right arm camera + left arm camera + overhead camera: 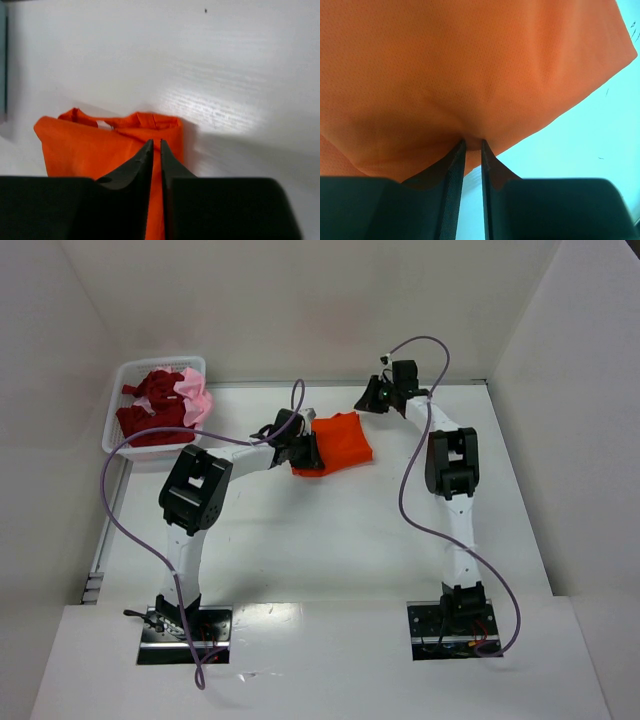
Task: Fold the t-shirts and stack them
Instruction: Smooth out wrinkles on the folded tshirt
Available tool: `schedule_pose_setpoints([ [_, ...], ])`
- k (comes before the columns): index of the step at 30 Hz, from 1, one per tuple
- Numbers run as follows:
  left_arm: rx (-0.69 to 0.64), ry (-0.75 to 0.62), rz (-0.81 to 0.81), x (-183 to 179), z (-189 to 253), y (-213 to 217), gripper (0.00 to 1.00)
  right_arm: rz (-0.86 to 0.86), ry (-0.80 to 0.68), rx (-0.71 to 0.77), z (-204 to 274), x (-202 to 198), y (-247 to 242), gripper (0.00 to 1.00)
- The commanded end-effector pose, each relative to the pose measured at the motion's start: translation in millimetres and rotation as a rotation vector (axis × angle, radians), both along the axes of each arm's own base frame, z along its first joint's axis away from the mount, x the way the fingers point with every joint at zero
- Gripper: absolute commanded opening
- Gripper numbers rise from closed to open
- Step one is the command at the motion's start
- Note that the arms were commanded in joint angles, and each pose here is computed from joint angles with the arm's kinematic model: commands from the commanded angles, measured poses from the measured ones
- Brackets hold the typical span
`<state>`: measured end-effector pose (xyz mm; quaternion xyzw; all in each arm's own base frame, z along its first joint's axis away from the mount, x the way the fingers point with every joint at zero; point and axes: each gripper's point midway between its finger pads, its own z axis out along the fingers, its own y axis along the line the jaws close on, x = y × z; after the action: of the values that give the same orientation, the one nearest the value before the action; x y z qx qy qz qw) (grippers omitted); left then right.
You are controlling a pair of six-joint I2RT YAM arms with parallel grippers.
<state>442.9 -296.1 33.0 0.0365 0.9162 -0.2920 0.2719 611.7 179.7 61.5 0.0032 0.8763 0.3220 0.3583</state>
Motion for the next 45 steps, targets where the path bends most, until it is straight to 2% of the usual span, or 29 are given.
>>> schedule_pose_setpoints([
  [1, 0.018, 0.010, -0.034, -9.1, -3.7, 4.0, 0.27, -0.012, -0.073, 0.009, 23.0, 23.2, -1.3, 0.18],
  [4, 0.008, -0.012, -0.034, -6.5, 13.7, 2.7, 0.30, -0.024, -0.064, 0.000, 29.2, 21.3, -3.6, 0.36],
  [7, -0.011, -0.067, -0.039, 0.7, 49.4, -0.5, 0.44, -0.051, -0.089, -0.032, 48.7, 15.7, -16.3, 0.46],
  [8, -0.018, -0.083, -0.030, 5.3, 60.7, 2.6, 0.47, -0.052, -0.122, -0.027, 74.3, 11.1, -16.9, 0.48],
  [9, -0.025, -0.115, -0.037, 9.4, 73.4, 1.1, 0.57, -0.064, -0.092, -0.032, 68.0, 1.9, -25.6, 0.50],
  [10, -0.044, -0.160, -0.025, 19.1, 98.2, 2.9, 0.61, -0.069, -0.093, -0.025, 75.3, -4.6, -26.1, 0.55],
  [11, -0.047, -0.188, -0.016, 28.3, 107.7, 8.3, 0.65, -0.087, -0.117, -0.028, 84.5, -6.5, -34.3, 0.55],
  [12, -0.055, -0.225, -0.012, 35.3, 123.4, 11.1, 0.68, -0.094, -0.114, -0.018, 94.8, -24.6, -35.6, 0.57],
  [13, -0.063, -0.248, -0.003, 42.3, 134.0, 13.7, 0.75, -0.109, -0.118, -0.009, 100.8, -31.9, -41.3, 0.57],
  [15, -0.085, -0.289, 0.023, 62.2, 152.8, 25.9, 0.79, -0.117, -0.137, -0.012, 109.3, -55.8, -44.8, 0.57],
  [17, -0.103, -0.277, 0.022, 76.7, 146.2, 32.6, 0.79, -0.122, -0.126, -0.005, 106.7, -70.9, -45.8, 0.46],
  [18, -0.118, -0.281, 0.042, 87.5, 146.4, 41.9, 0.79, -0.127, -0.084, -0.003, 87.7, -83.8, -46.5, 0.40],
  [19, -0.116, -0.262, 0.046, 94.1, 131.8, 45.0, 0.77, -0.107, -0.086, 0.011, 90.6, -92.5, -43.6, 0.34],
  [20, -0.127, -0.274, 0.051, 100.0, 131.7, 42.9, 0.76, -0.103, -0.060, 0.022, 81.0, -98.5, -41.8, 0.25],
  [21, -0.133, -0.266, 0.051, 103.6, 124.6, 46.9, 0.75, -0.095, -0.029, 0.024, 67.9, -109.9, -41.4, 0.21],
  [22, -0.122, -0.234, 0.052, 104.8, 105.4, 46.6, 0.71, -0.103, -0.022, 0.034, 62.6, -111.8, -41.1, 0.17],
  [24, -0.121, -0.233, 0.062, 113.8, 99.5, 50.7, 0.62, -0.097, 0.014, 0.051, 47.3, -122.6, -34.5, 0.09],
  [25, -0.117, -0.214, 0.045, 112.5, 86.7, 49.0, 0.57, -0.078, 0.013, 0.058, 46.2, -125.6, -27.9, 0.08],
  [26, -0.120, -0.226, 0.044, 114.3, 88.7, 48.5, 0.46, -0.063, 0.013, 0.057, 46.2, -128.0, -20.4, 0.08],
  [31, -0.106, -0.203, 0.027, 117.1, 63.1, 46.9, 0.31, -0.057, 0.045, 0.033, 22.5, -130.9, -9.3, 0.06],
  [34, -0.096, -0.169, 0.028, 117.2, 48.0, 46.9, 0.29, -0.054, 0.075, 0.035, 8.6, -128.2, -3.8, 0.06],
  [40, -0.043, -0.090, 0.179, 126.2, 28.8, 74.2, 0.29, -0.073, 0.109, 0.003, -5.3, -128.4, -8.6, 0.05],
  [45, -0.061, -0.092, 0.225, 135.9, 32.9, 91.6, 0.29, -0.082, 0.139, -0.022, -19.3, -140.7, -13.8, 0.05],
])
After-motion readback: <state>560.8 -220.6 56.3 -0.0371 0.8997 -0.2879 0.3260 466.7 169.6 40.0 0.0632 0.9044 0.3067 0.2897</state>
